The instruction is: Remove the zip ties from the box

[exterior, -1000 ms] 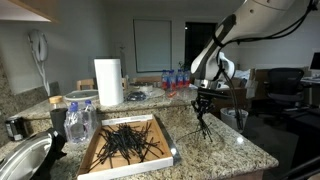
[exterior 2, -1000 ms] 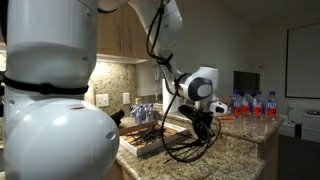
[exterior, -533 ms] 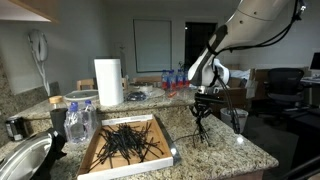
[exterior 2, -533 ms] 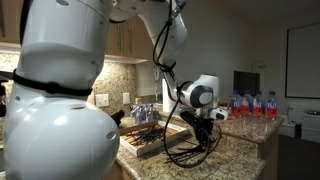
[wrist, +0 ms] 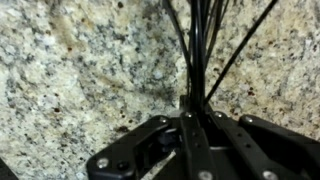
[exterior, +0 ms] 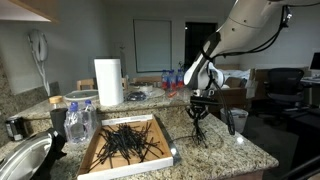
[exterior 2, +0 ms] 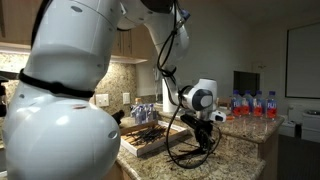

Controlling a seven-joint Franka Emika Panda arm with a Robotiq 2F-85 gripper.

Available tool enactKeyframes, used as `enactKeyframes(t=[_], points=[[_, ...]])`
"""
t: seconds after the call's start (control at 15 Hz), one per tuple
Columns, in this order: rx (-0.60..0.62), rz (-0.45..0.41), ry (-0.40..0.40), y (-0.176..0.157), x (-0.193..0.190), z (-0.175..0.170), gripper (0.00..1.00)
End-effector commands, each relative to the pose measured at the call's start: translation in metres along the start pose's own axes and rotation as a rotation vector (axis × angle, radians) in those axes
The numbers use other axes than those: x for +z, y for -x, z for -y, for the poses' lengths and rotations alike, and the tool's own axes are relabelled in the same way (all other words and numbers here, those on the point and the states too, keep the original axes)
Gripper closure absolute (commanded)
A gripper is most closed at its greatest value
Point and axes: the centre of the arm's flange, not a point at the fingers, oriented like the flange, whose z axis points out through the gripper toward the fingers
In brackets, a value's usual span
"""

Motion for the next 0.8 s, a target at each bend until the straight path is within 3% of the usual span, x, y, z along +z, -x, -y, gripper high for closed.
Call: enactKeyframes(t=[0.0, 0.27, 0.4, 0.73], points=[[0.010, -0.010, 0.018, -0.003, 0.003, 0.008, 0.81], [0.006, -0.012, 0.021, -0.003, 0.005, 0.009, 0.59], [0.005, -0.013, 0.020, -0.002, 0.004, 0.009, 0.35], [-0.026, -0.016, -0.004, 0.009, -0.005, 0.014, 0.02]])
